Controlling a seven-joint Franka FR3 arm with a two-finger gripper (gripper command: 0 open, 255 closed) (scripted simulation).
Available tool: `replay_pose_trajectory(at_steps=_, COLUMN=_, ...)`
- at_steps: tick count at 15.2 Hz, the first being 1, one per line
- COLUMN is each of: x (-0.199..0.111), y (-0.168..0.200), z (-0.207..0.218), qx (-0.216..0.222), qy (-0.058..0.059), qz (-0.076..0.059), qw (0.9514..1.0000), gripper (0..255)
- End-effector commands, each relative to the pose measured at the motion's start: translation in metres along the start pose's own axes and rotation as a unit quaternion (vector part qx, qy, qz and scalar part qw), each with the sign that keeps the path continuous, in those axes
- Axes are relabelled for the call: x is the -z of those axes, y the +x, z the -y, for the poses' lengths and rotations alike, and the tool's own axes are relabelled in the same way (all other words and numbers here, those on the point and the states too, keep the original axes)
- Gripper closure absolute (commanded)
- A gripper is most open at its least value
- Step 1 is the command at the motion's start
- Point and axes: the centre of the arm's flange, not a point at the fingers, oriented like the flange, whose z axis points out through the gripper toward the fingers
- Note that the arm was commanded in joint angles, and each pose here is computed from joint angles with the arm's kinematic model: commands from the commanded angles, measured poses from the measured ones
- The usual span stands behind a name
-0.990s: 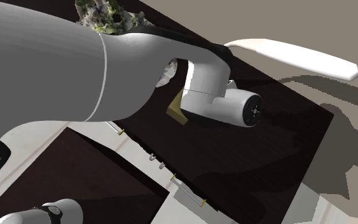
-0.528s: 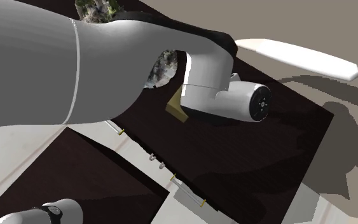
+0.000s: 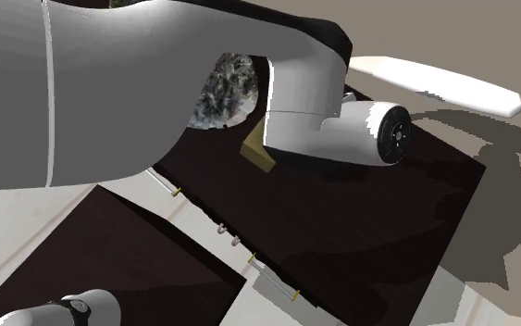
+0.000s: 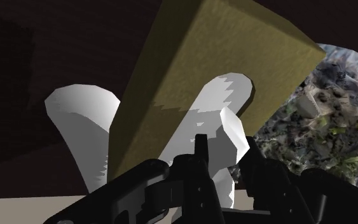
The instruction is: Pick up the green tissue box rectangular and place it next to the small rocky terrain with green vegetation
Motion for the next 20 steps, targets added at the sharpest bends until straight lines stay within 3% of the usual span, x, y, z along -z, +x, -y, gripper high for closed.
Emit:
replay_pose_trajectory(at_steps=1, x=0.010, y=0.004, z=0.005, qx=0.000, qy=0.000, qz=0.000, qw=1.0000, gripper=255)
replay_pose_trajectory(at_steps=20, x=0.089, y=0.047, z=0.048, qx=0.000, qy=0.000, qz=0.000, qw=1.0000, gripper=255)
